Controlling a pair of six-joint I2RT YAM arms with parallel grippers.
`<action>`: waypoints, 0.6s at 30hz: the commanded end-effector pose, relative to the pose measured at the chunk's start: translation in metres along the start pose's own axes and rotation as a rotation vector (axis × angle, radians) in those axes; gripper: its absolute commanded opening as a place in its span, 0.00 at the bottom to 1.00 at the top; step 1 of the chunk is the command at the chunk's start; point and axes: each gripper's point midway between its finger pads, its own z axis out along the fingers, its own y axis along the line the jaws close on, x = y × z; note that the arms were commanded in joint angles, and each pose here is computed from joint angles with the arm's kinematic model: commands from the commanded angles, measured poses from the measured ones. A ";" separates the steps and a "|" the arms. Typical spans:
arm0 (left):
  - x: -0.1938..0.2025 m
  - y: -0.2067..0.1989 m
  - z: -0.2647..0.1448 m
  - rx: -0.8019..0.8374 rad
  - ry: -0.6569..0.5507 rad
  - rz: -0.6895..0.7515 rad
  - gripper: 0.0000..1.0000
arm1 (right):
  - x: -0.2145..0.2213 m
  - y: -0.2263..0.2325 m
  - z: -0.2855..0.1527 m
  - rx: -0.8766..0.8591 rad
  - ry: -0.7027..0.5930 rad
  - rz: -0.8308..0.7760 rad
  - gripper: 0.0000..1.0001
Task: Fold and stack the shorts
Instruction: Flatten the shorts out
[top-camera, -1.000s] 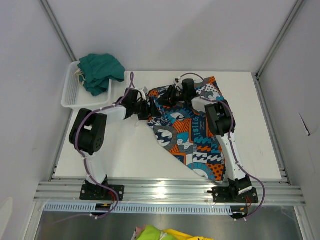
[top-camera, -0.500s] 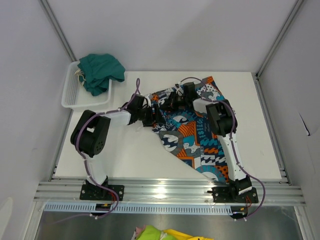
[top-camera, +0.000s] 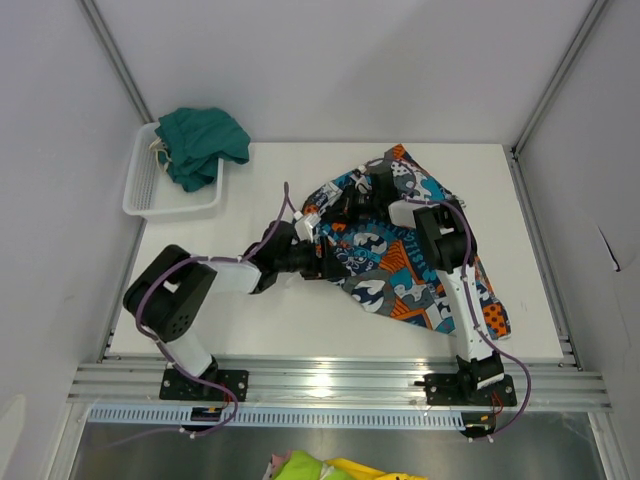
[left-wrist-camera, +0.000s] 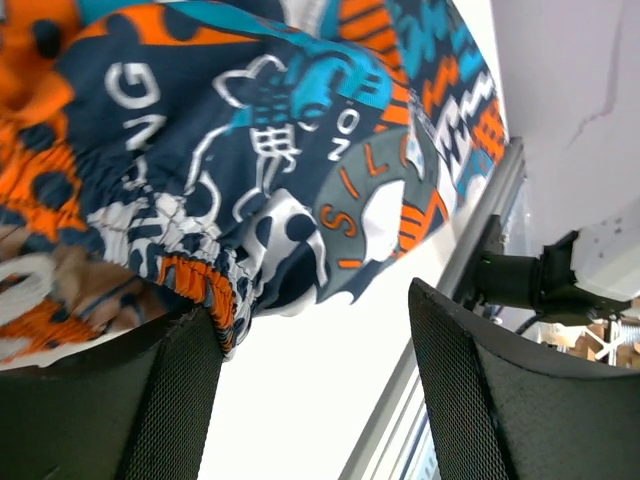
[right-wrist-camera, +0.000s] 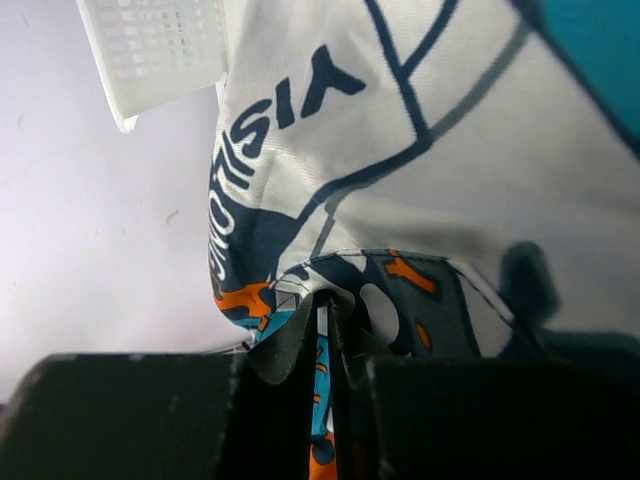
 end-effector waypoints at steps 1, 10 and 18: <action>-0.012 -0.025 0.012 0.097 -0.071 0.065 0.74 | 0.001 -0.008 -0.005 0.007 -0.009 0.016 0.10; -0.024 -0.067 0.016 0.269 -0.139 0.052 0.66 | 0.002 -0.008 -0.006 -0.006 -0.010 0.024 0.08; -0.044 -0.055 0.041 0.155 -0.105 0.031 0.28 | 0.001 -0.005 -0.008 -0.032 -0.018 0.027 0.06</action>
